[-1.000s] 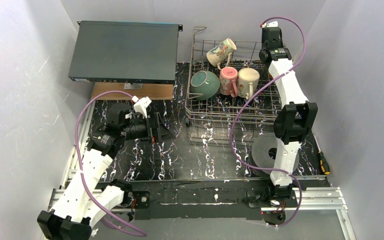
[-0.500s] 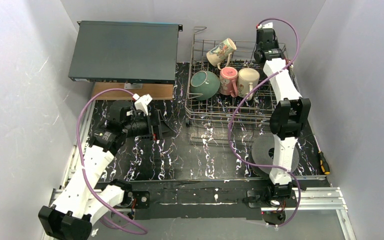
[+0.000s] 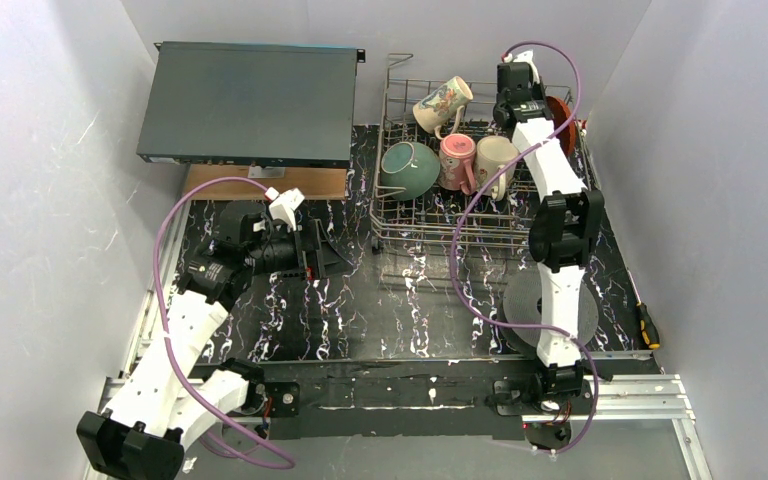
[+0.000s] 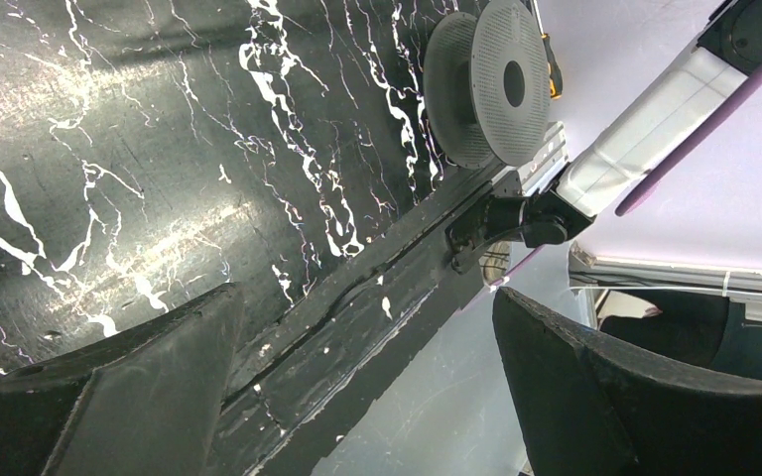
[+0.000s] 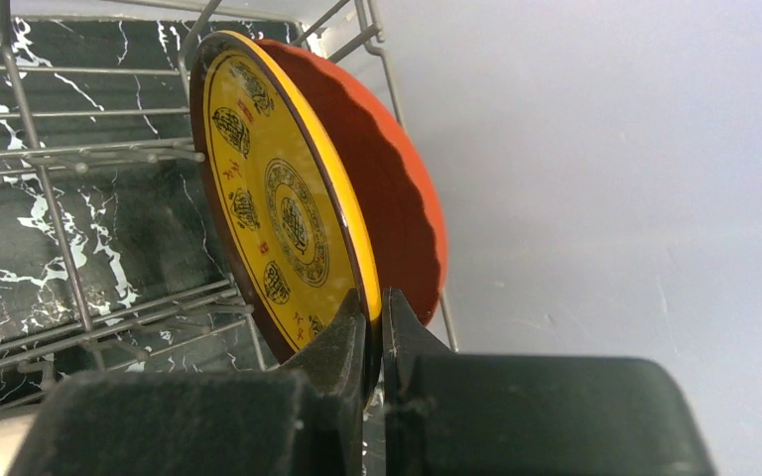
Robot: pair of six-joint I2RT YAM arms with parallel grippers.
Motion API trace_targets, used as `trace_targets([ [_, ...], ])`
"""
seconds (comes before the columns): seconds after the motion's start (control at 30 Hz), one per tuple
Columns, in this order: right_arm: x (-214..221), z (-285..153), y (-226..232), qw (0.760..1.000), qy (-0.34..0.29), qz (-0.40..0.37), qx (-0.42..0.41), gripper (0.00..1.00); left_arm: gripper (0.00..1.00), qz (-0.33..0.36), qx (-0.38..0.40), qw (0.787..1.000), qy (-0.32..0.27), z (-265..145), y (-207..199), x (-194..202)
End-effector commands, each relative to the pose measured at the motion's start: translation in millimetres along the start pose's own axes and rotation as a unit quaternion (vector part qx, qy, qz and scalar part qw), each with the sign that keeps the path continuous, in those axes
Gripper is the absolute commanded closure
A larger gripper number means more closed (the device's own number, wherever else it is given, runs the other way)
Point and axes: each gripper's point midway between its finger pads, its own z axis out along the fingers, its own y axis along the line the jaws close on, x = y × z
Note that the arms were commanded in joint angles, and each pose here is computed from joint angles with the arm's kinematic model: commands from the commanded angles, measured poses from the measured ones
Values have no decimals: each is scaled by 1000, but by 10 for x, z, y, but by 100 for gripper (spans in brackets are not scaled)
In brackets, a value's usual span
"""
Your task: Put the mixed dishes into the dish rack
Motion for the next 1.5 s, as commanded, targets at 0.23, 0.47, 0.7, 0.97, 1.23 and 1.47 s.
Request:
trace_targets([
  [0.23, -99, -8, -71, 999, -3, 32, 40, 99, 4, 16, 8, 1000, -12, -93, -95, -19],
  [0.47, -78, -179, -4, 999, 7, 41, -12, 42, 3, 18, 10, 1000, -16, -115, -121, -30],
  [0.7, -100, -655, -255, 994, 18, 83, -63, 28, 3, 7, 6, 1000, -28, -146, -147, -69],
  [0.97, 100, -1639, -434, 956, 0, 197, -219, 24, 3, 24, 2, 996, -84, -347, -314, -268],
  [1.23, 398, -2781, -519, 874, -87, 248, -409, 2, 2, 56, -8, 982, -179, -661, -486, -533],
  [1.47, 656, -3690, -846, 793, -232, 258, -501, 2, 2, 86, -42, 959, -267, -988, -538, -766],
])
